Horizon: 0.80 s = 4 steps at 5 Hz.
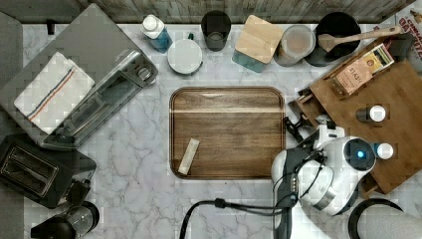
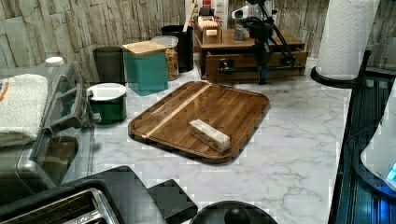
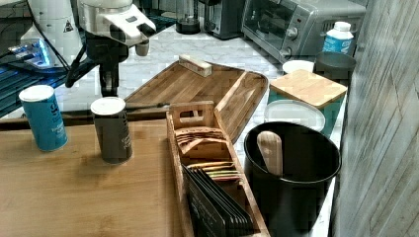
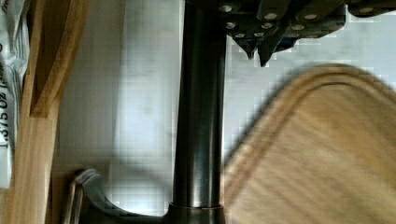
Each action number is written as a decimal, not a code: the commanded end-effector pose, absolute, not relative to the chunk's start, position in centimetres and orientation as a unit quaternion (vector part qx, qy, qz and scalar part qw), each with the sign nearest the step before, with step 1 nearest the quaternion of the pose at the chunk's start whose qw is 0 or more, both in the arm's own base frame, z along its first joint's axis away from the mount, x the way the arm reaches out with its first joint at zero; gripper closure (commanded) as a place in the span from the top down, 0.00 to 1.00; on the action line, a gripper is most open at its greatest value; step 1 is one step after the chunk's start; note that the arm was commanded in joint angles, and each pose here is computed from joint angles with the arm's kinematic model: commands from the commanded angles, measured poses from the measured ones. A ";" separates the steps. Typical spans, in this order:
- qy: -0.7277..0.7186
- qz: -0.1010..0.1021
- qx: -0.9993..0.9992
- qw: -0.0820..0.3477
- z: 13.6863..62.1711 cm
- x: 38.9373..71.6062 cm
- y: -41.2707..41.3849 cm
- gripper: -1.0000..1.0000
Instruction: Close the drawer.
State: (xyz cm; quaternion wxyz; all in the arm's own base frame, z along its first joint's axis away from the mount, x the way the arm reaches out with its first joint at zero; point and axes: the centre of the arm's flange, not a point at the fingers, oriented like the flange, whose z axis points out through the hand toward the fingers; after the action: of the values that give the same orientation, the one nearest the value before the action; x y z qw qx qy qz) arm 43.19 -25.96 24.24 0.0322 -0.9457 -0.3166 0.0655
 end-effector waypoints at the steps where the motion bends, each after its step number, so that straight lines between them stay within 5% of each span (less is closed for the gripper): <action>1: -0.326 -0.067 -0.935 -0.124 34.9 51.8 -38.8 0.00; 2: -0.338 -0.057 -0.929 -0.140 36.7 52.0 -39.5 0.00; 3: -0.334 -0.033 -0.937 -0.100 37.4 52.3 -39.6 0.00; 4: -0.335 -0.033 -0.937 -0.100 37.4 52.3 -39.6 0.00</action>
State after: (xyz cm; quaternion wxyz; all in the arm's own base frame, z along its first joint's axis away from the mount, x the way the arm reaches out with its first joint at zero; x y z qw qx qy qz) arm 47.71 -30.38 23.86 0.0626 -0.9360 -0.3381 0.0756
